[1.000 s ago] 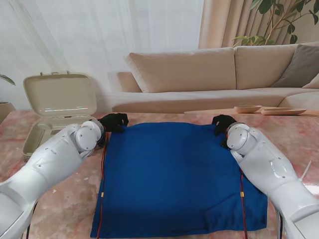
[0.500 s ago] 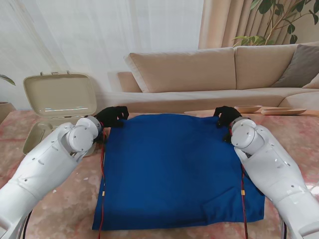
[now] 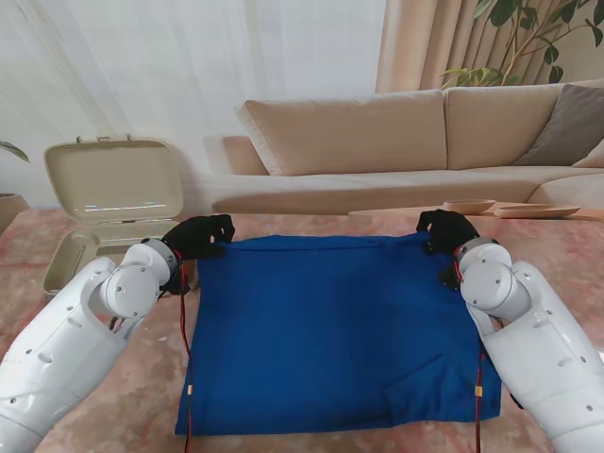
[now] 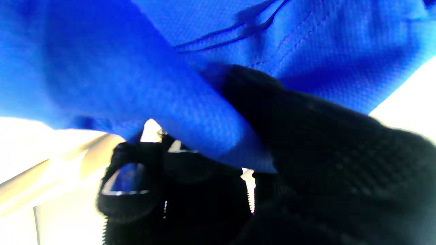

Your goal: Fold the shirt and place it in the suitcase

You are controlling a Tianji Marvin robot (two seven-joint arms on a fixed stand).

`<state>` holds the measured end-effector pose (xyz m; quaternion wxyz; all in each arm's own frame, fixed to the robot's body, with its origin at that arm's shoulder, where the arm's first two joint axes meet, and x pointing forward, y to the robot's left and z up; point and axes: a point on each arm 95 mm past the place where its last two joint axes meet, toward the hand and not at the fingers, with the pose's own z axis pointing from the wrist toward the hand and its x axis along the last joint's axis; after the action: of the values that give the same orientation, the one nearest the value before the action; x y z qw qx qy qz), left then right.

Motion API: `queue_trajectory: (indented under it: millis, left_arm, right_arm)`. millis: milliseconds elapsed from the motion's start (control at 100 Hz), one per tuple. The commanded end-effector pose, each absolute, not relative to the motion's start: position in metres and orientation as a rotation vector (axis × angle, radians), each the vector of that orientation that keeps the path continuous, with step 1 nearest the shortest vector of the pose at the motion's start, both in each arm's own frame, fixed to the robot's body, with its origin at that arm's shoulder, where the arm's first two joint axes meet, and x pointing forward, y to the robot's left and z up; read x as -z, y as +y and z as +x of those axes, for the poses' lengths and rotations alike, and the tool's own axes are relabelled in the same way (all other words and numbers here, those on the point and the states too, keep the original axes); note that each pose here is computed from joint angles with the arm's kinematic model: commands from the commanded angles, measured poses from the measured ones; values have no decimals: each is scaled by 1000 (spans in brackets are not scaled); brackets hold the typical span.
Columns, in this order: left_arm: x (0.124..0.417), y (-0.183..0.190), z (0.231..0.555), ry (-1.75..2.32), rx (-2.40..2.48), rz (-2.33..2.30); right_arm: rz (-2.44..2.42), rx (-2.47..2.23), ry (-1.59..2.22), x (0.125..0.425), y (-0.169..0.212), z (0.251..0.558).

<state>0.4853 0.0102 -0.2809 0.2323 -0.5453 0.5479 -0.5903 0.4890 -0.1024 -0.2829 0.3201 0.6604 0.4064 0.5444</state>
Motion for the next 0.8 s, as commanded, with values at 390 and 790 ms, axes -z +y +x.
queue_trajectory:
  millis: [390,790]
  left_arm:
    - [284,13,421,1530,1640,-1509]
    - [292,13,378,1523,1640,-1498]
  right_arm:
    - [1708,-1489,1089,286,-109,430]
    - [1690,-1501,1097,297,-111,393]
